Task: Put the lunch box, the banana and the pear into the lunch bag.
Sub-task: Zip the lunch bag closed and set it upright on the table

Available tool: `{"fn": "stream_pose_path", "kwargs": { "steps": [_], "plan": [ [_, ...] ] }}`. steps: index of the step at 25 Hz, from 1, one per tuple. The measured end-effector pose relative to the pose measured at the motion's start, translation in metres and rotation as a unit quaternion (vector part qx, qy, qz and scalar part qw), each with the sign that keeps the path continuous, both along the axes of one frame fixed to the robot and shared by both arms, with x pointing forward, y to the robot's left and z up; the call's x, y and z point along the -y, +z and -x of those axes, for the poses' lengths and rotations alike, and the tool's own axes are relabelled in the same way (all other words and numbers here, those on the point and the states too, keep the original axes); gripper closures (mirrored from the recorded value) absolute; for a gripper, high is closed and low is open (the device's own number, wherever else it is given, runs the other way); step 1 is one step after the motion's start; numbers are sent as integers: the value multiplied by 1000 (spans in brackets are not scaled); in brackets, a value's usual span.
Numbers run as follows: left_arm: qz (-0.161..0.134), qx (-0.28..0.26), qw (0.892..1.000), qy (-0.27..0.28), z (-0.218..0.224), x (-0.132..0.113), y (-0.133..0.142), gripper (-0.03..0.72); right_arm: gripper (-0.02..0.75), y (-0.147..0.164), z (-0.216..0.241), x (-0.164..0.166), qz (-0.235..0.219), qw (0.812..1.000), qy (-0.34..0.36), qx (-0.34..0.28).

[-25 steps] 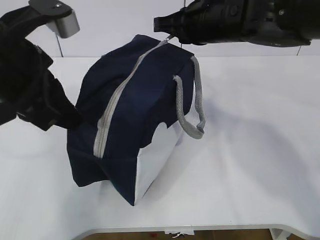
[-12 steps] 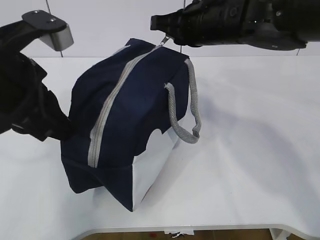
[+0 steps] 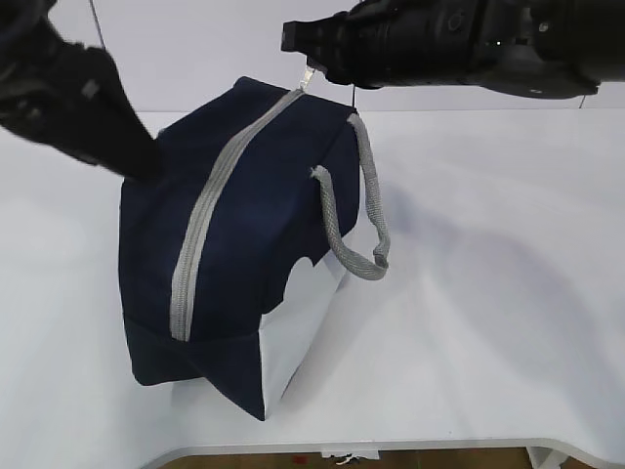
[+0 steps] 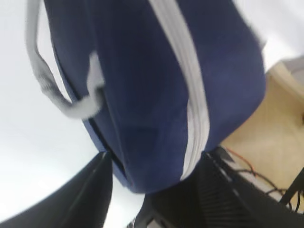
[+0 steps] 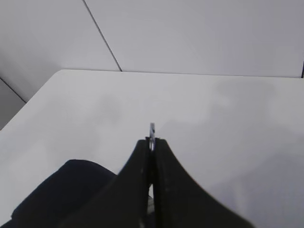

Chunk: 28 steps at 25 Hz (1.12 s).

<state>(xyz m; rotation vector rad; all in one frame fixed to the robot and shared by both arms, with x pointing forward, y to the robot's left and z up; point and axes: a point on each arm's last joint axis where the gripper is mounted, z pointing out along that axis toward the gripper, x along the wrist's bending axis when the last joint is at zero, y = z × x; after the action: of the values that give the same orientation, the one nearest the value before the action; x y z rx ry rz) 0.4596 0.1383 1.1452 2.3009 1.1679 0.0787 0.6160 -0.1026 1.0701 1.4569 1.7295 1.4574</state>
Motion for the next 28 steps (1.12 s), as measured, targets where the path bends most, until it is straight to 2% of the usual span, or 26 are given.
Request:
{"fn": "stream_pose_path", "kwargs": {
  "steps": [5,13,15,16,17,18,19,20,21,22,23,24,28],
  "plan": [
    [7,5,1000,18,-31,11,6,237,737,1,1,-2,0,1000,11,6],
    [-15,-13,1000,22,-82,38,-18,239,737,1,1,-3,0,1000,20,10],
    [-22,-21,999,22,-95,45,-29,260,737,2,1,-3,2,1000,21,11],
    [-25,-22,999,22,-100,48,-32,293,737,2,1,-3,2,1000,21,12],
    [-27,-26,999,22,-102,49,-36,293,737,2,1,-3,3,1000,23,12],
    [-26,-24,999,21,-105,51,-36,372,737,2,1,-3,5,1000,23,13],
    [-27,-25,999,19,-106,52,-37,372,737,2,1,-3,6,1000,24,14],
    [-29,-23,999,16,-107,52,-36,531,737,2,1,-3,7,1000,24,14],
    [-29,-23,999,16,-107,52,-36,606,737,2,1,-3,8,1000,25,15],
    [-29,-23,999,16,-107,52,-36,606,737,2,1,-3,8,1000,25,15],
    [-38,-22,999,-2,-105,51,-37,666,737,1,1,-3,10,1000,24,15],
    [-41,-21,999,-9,-105,51,-37,683,737,1,1,-3,11,1000,23,15],
    [-59,-16,997,-49,-103,50,-38,688,737,-1,0,0,21,1000,6,9]
  ]
}}
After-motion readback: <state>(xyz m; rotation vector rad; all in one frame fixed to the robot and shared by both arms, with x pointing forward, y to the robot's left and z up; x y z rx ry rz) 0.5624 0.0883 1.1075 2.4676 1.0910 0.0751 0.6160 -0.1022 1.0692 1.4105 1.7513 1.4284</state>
